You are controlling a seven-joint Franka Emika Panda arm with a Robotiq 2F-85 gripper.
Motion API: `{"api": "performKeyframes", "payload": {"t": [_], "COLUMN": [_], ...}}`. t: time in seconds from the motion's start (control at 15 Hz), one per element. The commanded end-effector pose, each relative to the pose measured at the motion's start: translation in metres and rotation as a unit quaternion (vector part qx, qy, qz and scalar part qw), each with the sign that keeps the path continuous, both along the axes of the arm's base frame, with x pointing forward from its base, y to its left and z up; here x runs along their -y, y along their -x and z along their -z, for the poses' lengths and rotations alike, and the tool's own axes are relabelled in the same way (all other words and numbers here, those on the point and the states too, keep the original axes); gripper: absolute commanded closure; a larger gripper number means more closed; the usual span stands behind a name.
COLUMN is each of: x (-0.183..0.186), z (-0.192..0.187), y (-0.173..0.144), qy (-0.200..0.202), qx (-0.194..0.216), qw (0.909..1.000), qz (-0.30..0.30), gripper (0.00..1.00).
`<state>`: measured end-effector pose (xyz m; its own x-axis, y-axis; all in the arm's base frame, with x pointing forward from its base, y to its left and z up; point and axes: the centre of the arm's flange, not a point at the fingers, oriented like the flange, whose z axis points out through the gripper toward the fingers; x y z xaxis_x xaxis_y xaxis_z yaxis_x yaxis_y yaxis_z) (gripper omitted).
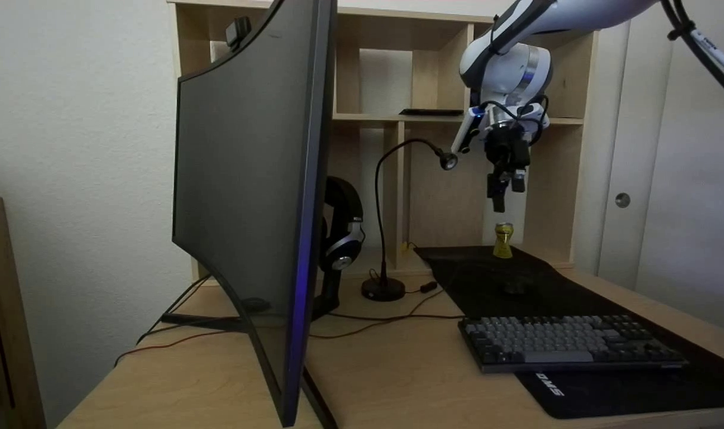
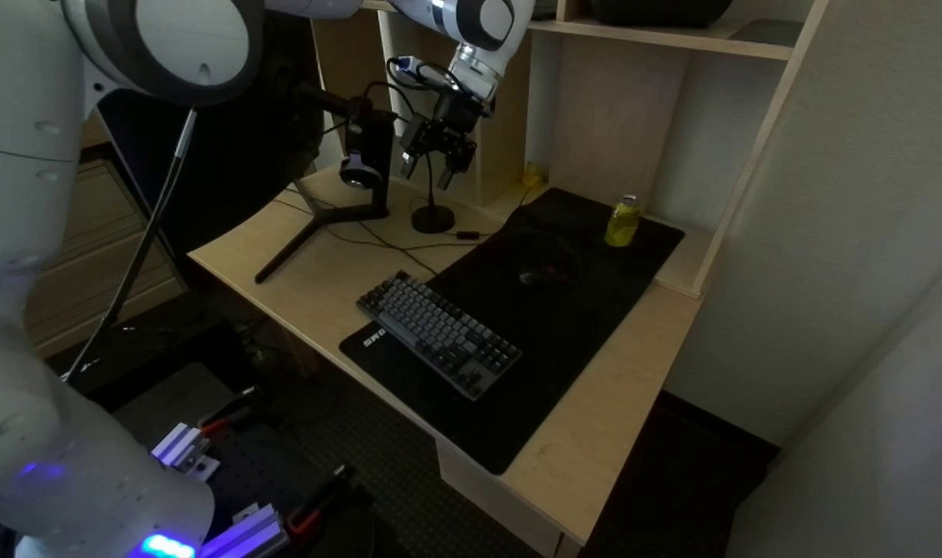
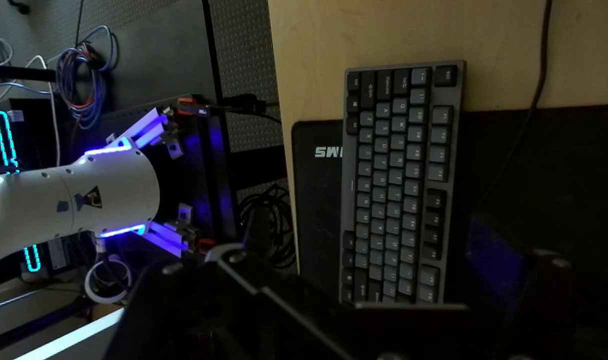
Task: Move the soda can to the front of the mat, put the headphones on the back of the monitor, then switch on the desk lamp
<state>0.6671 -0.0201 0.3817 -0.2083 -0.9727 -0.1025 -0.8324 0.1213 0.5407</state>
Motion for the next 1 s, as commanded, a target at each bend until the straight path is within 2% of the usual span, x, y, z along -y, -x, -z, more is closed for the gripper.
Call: {"api": "performKeyframes", "payload": {"t": [0.0,0.07,0.13,0.4,0.47,0.6,0.67,0.93], "x": [0.002,0.001,-0.002,-0.017,-0.024,-0.032,-0.030,-0.034], "z": [-0.001,-0.001,0.007,0.015,0.016,0.016,0.018,0.022], "y": [-0.001,-0.003,-0.008,-0.067,-0.081,-0.105,-0.062,-0.076], "qy": [-0.003,-0.004,0.001,0.012,0.015,-0.002,0.013,0.010], "qx": [0.001,0.001,-0.003,0.100,0.128,0.158,0.131,0.150], "qw": [1.0000,1.0000,0.9990,0.9887,0.9846,0.9827,0.9865,0.9838], "qz": [-0.003,-0.004,-0.044,-0.111,-0.118,-0.096,-0.097,-0.098], "gripper": [0.00,0.00,0.00,0.00,0.00,0.00,0.00,0.00]}}
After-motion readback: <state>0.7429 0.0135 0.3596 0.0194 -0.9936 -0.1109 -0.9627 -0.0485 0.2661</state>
